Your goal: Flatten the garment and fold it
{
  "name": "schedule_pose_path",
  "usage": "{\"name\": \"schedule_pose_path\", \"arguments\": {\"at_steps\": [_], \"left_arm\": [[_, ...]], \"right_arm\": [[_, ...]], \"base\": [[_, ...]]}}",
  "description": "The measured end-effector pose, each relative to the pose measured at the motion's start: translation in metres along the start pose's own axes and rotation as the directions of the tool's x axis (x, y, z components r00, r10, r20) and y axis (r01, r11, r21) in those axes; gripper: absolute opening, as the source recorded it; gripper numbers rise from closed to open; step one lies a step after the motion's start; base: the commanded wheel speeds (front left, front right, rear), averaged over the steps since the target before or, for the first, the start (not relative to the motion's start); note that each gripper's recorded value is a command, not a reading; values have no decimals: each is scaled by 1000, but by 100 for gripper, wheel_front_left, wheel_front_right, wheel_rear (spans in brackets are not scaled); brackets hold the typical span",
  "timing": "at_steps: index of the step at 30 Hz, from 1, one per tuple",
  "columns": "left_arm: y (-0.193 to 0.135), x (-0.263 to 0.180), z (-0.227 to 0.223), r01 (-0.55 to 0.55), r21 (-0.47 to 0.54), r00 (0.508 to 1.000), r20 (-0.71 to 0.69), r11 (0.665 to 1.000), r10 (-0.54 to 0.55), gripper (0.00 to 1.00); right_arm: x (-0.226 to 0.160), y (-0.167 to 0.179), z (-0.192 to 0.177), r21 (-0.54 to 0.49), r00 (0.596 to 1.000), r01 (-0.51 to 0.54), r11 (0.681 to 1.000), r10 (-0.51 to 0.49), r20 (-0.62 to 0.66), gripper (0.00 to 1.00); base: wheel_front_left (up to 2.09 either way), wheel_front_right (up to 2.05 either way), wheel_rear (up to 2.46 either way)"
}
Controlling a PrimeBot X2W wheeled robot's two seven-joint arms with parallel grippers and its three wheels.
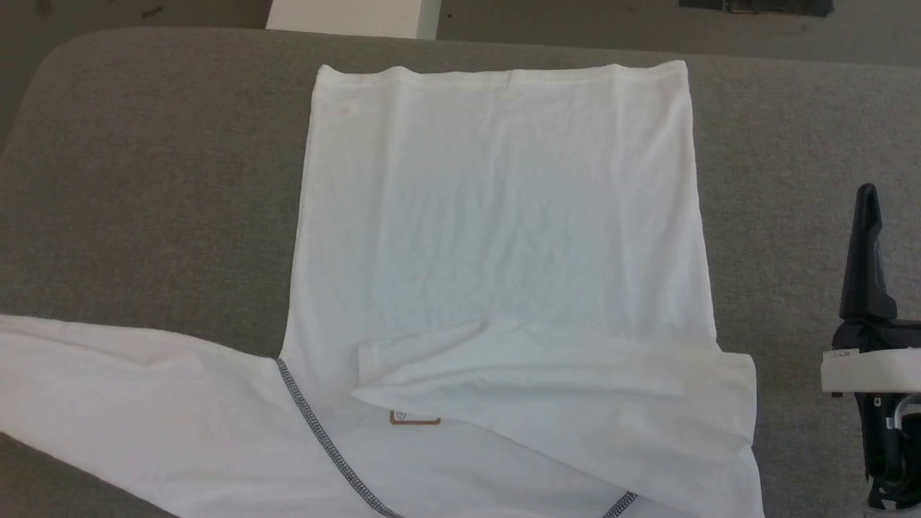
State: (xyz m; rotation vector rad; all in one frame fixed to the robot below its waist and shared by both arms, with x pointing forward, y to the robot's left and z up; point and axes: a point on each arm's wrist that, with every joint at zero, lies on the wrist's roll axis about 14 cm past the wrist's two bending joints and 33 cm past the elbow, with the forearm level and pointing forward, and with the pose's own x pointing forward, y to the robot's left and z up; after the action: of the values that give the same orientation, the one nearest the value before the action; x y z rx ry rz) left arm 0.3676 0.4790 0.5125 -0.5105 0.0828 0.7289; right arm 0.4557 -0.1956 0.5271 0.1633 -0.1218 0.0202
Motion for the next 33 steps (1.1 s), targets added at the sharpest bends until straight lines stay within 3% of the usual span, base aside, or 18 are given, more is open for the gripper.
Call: {"name": "schedule_pose_path", "arguments": {"at_steps": [3, 8, 13, 14, 19, 26, 33], "left_arm": [[-10, -10, 10, 62, 12, 998, 24, 998, -63, 0], [-66, -28, 6, 267, 29, 964, 10, 963, -267, 0], [-150, -65, -28, 515, -8, 854, -81, 857, -514, 0], [-204, -96, -51, 646, -56, 750, -138, 761, -647, 0], [-290, -162, -106, 805, -148, 530, -257, 575, -808, 0], [-342, -239, -195, 905, -207, 231, -492, 371, -839, 0], [-348, -324, -271, 929, -317, -70, -660, 193, -748, 0]], "right_arm": [[1, 9, 5, 9, 1000, -25, 1000, 25, 15, 100], [-1, 17, 12, 18, 999, -44, 999, 44, 27, 100], [-7, 19, 19, 22, 998, -48, 999, 47, 36, 100], [-11, 18, 25, 19, 998, -45, 999, 44, 47, 100], [-19, 13, 27, 17, 999, -32, 999, 31, 43, 100], [-29, -6, 30, 14, 999, 20, 1000, -21, 43, 100], [-43, -32, 30, -1, 995, 95, 995, -95, 40, 100]], "base": [[0, 0, 0], [0, 0, 0], [0, 0, 0], [0, 0, 0], [0, 0, 0], [0, 0, 0], [0, 0, 0]]}}
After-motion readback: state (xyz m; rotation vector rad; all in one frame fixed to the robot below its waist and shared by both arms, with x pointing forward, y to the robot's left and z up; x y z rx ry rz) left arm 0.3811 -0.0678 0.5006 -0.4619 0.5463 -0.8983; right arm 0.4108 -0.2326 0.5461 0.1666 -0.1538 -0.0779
